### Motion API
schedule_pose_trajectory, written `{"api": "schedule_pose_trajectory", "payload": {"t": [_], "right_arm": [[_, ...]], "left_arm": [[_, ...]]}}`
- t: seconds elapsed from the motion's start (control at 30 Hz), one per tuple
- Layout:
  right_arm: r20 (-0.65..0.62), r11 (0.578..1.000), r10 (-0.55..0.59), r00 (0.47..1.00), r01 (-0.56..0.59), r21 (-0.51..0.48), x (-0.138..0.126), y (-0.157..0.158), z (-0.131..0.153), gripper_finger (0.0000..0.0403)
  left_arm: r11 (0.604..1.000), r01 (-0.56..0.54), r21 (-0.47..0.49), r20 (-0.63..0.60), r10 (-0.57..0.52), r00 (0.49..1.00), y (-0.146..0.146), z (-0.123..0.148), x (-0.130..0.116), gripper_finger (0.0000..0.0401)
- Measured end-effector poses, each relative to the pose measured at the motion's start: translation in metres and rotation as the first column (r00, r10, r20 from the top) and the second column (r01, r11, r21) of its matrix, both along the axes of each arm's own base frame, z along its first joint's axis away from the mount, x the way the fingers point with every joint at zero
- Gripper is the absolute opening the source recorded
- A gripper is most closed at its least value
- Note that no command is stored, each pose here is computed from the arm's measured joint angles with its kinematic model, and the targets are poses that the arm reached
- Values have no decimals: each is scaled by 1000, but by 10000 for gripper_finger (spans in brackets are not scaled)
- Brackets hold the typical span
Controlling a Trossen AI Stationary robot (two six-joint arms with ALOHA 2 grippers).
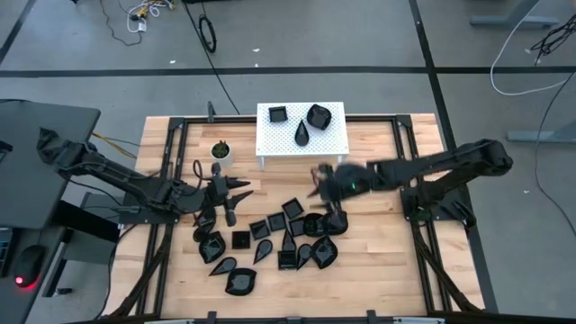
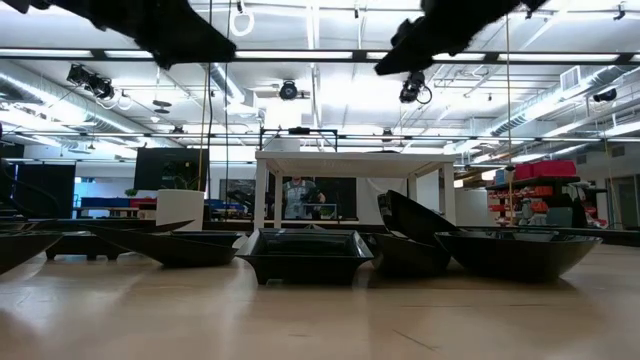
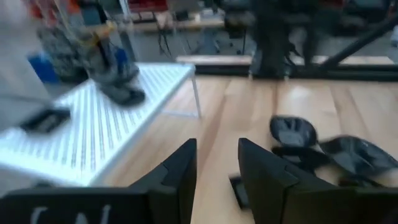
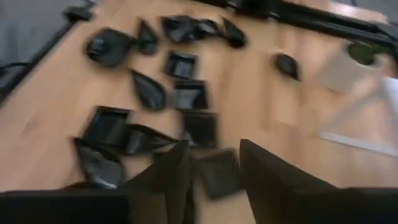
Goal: Pick & Place Mini shaped plates
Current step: Stack the black plate on top of the black plate on the shelf
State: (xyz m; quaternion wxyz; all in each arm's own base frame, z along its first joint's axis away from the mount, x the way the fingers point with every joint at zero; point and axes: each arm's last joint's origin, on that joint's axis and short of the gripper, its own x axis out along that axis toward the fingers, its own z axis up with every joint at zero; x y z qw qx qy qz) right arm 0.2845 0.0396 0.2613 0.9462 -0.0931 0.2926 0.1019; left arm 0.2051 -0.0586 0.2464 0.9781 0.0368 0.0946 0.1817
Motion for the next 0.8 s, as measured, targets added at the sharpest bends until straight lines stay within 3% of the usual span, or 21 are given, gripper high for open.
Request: {"api": "schedule_pose_trajectory", "payload": {"t": [0.17,0.3,0.37,0.43,0.5,0.57,0.7,0.8], "right_arm": [[109,999,22,994,-25,27,-8,28,-25,110],[229,999,-33,973,29,20,-13,29,-38,89],[279,997,-73,957,69,23,-15,26,-42,80],[336,992,-129,933,120,47,-16,23,-44,71],[368,986,-164,915,142,86,-19,21,-47,65],[403,984,-172,899,140,107,-22,21,-50,59],[435,983,-173,884,129,129,-26,20,-53,50],[439,983,-175,882,129,132,-26,20,-52,48]], "left_arm": [[983,55,175,-6,-54,999,-25,-16,33,98],[980,117,162,-139,-95,986,-49,-21,53,72],[979,195,59,-256,-174,951,-62,-21,55,60],[965,231,-121,-364,-260,894,-70,-20,53,51],[935,209,-287,-455,-325,829,-73,-22,50,44],[909,153,-387,-507,-348,789,-75,-28,44,42],[896,86,-435,-585,-354,729,-80,-38,35,57],[901,135,-413,-618,-386,685,-91,-44,30,88]]}}
